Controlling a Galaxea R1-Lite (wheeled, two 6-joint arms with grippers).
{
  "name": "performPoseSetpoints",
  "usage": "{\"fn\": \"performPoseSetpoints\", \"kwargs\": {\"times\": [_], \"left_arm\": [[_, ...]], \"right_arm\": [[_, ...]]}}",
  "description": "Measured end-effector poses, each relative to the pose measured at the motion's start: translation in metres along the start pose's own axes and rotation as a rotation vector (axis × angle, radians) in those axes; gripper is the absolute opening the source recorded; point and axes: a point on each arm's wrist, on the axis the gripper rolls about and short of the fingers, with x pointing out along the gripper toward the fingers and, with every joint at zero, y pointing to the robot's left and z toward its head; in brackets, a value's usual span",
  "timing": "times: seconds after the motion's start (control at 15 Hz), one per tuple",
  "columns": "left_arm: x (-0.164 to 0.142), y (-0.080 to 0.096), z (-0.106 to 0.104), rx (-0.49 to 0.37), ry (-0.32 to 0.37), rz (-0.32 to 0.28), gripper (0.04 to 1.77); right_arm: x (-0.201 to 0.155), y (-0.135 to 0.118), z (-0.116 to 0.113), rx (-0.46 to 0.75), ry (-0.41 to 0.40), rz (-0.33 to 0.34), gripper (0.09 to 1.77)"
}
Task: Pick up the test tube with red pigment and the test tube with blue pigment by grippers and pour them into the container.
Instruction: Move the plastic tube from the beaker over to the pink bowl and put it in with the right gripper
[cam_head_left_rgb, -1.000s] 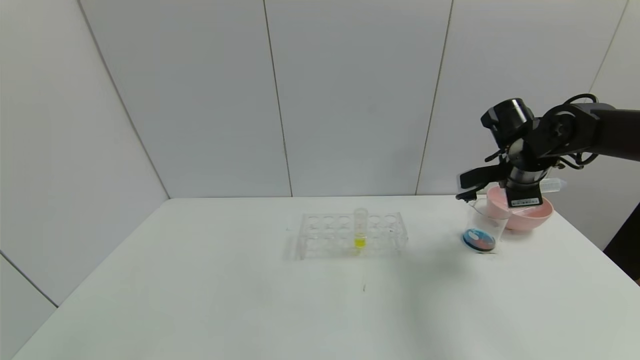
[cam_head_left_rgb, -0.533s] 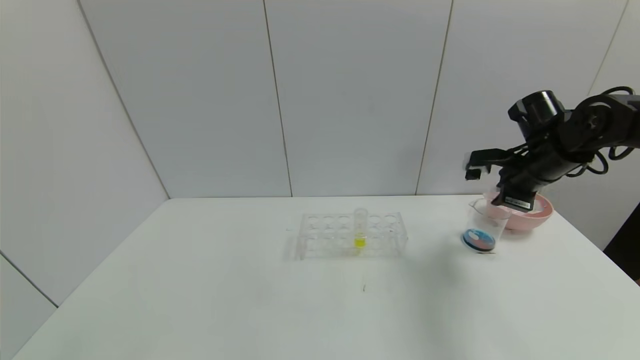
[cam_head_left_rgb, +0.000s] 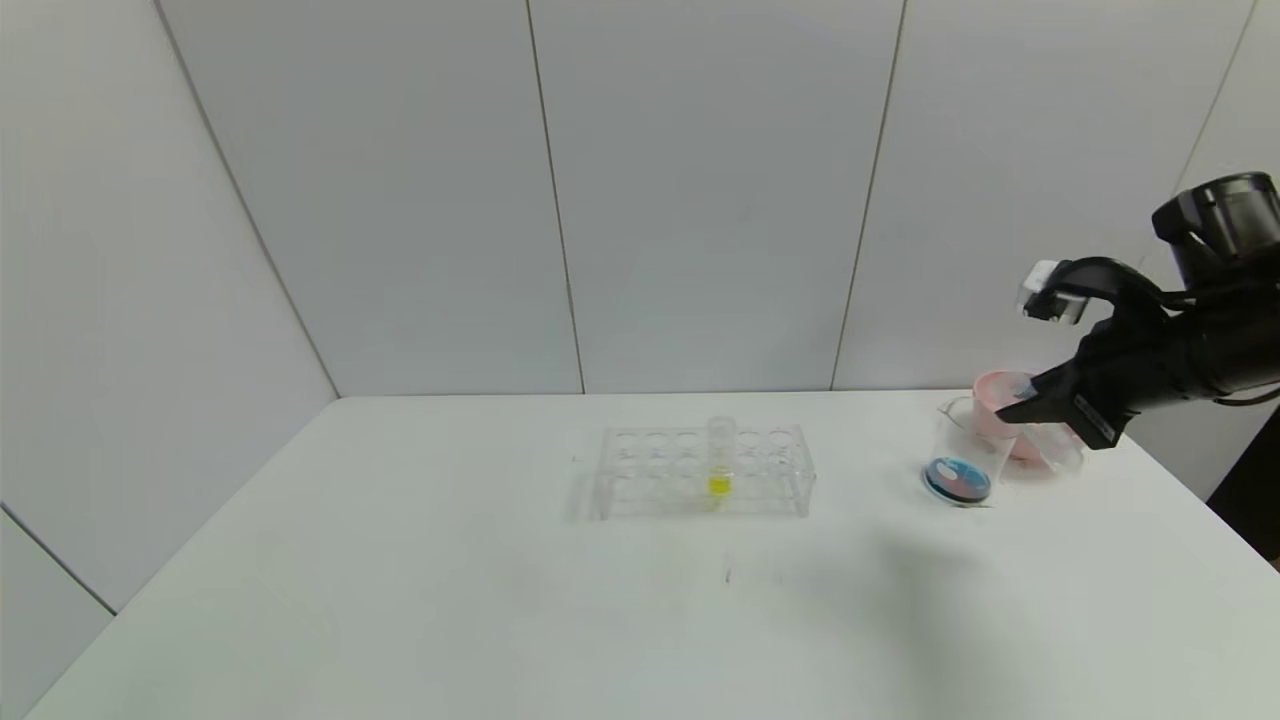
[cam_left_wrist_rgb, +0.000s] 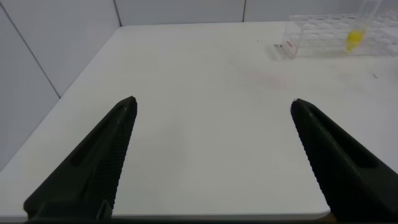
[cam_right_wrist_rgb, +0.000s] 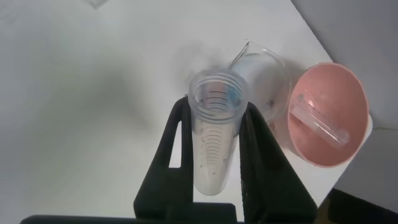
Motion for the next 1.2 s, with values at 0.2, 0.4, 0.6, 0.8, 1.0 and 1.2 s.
{"fn": "performPoseSetpoints", "kwargs": {"times": [0.2, 0.4, 0.6, 0.8, 1.0, 1.2], "left_arm": [[0.0, 0.0, 0.0, 0.0, 0.0, 0.0, 1.76], [0.0, 0.0, 0.0, 0.0, 0.0, 0.0, 1.76], [0.0, 0.0, 0.0, 0.0, 0.0, 0.0, 1.76], [0.0, 0.0, 0.0, 0.0, 0.0, 0.0, 1.76], [0.0, 0.0, 0.0, 0.0, 0.0, 0.0, 1.76], [0.0, 0.0, 0.0, 0.0, 0.0, 0.0, 1.76]], "right_arm": [[-0.013, 0.02, -0.026, 0.087, -0.117, -0.028, 0.49], [-0.032, 0.04, -0.045, 0.33, -0.273, -0.069, 0.49], [-0.042, 0.049, -0.057, 0.463, -0.454, -0.139, 0.49], [-0.047, 0.043, -0.074, 0.579, -0.562, -0.21, 0.49], [-0.047, 0.031, -0.093, 0.629, -0.543, -0.278, 0.49], [-0.043, 0.015, -0.104, 0.628, -0.523, -0.337, 0.49]]}}
